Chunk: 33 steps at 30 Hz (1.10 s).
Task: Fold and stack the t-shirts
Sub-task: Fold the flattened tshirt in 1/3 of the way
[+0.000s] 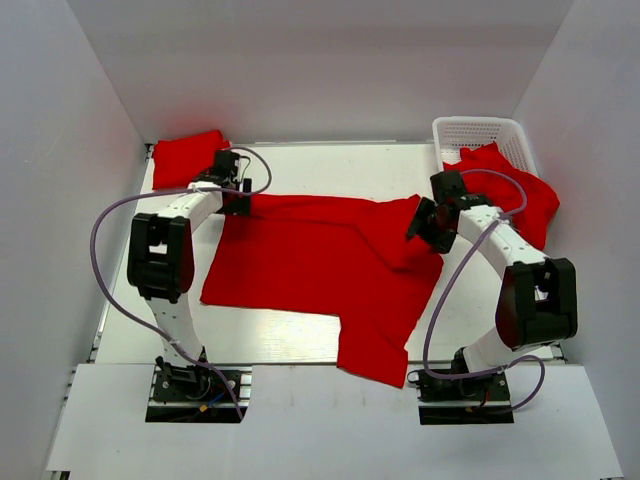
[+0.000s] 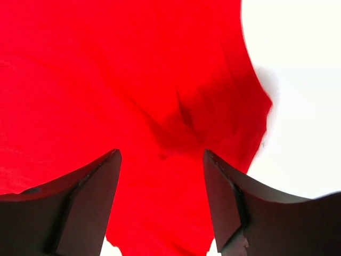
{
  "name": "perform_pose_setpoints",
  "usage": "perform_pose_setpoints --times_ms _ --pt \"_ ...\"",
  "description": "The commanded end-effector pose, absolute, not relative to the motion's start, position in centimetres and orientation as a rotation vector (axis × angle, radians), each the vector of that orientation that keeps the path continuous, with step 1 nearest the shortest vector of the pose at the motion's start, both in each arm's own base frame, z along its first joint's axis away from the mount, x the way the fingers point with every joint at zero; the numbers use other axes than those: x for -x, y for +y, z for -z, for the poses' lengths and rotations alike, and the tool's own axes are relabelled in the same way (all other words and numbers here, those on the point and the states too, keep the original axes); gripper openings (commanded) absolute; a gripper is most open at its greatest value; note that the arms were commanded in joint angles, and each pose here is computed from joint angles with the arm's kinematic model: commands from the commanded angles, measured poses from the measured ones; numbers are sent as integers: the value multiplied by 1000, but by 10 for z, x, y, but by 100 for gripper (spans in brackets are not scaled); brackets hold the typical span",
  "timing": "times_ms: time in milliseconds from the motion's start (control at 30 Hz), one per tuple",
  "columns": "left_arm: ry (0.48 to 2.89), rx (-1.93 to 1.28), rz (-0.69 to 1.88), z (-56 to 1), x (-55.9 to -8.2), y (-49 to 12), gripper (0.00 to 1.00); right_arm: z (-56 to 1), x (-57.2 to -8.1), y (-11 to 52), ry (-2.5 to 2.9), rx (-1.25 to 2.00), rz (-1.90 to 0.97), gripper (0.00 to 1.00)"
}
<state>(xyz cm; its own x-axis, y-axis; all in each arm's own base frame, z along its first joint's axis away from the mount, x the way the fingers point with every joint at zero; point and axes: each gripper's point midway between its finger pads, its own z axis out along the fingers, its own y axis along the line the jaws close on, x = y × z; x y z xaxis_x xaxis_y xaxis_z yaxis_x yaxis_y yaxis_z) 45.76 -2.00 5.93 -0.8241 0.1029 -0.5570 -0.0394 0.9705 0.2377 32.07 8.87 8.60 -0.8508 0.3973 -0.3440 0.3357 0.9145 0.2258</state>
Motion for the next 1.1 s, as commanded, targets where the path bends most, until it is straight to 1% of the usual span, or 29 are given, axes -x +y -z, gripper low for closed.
perform_pose_setpoints --times_ms 0,133,200,233,267,367,467,533,567,667,700,733,767,833,867,967,1067 --pt "2356 35 -289 -132 -475 -18 100 -124 -362 98 2535 -383 -284 69" --pt "2296 -1 -236 -146 -488 -25 100 -129 -385 111 2507 -302 -333 72" --pt "2289 -17 -192 -150 -493 -33 100 -132 -399 118 2467 -268 -361 76" --pt "2306 -7 -189 -141 -493 -33 100 -128 -403 121 2467 -261 -361 90" --pt "2303 3 -170 -142 -497 -36 100 -127 -408 131 2462 -232 -418 90" --pt "2322 72 -143 -134 -503 -40 100 -123 -425 145 2441 -208 -472 90" --pt "2328 128 -81 -125 -510 -44 89 -114 -432 159 2456 -153 -539 90" --pt "2325 119 -26 -120 -517 -53 87 -108 -433 174 2466 -91 -583 88" --pt "2307 129 -3 -123 -521 -56 84 -104 -437 176 2472 -79 -575 88" --pt "2346 135 53 -102 -522 -65 76 -80 -429 177 2553 -74 -526 88" --pt "2357 129 65 -101 -520 -67 70 -78 -428 176 2560 -86 -524 88" --pt "2375 127 99 -93 -519 -72 68 -73 -428 171 2566 -109 -499 88" --pt "2401 144 106 -83 -513 -68 66 -66 -423 169 2589 -123 -488 88" --pt "2443 124 156 -70 -502 -75 57 -58 -422 161 2605 -154 -434 88" --pt "2476 138 169 -55 -492 -76 55 -53 -417 159 2629 -179 -413 88" --pt "2498 149 181 -49 -476 -76 49 -41 -411 146 2673 -225 -330 88" --pt "2524 151 176 -43 -462 -75 46 -30 -404 136 2702 -279 -263 88"
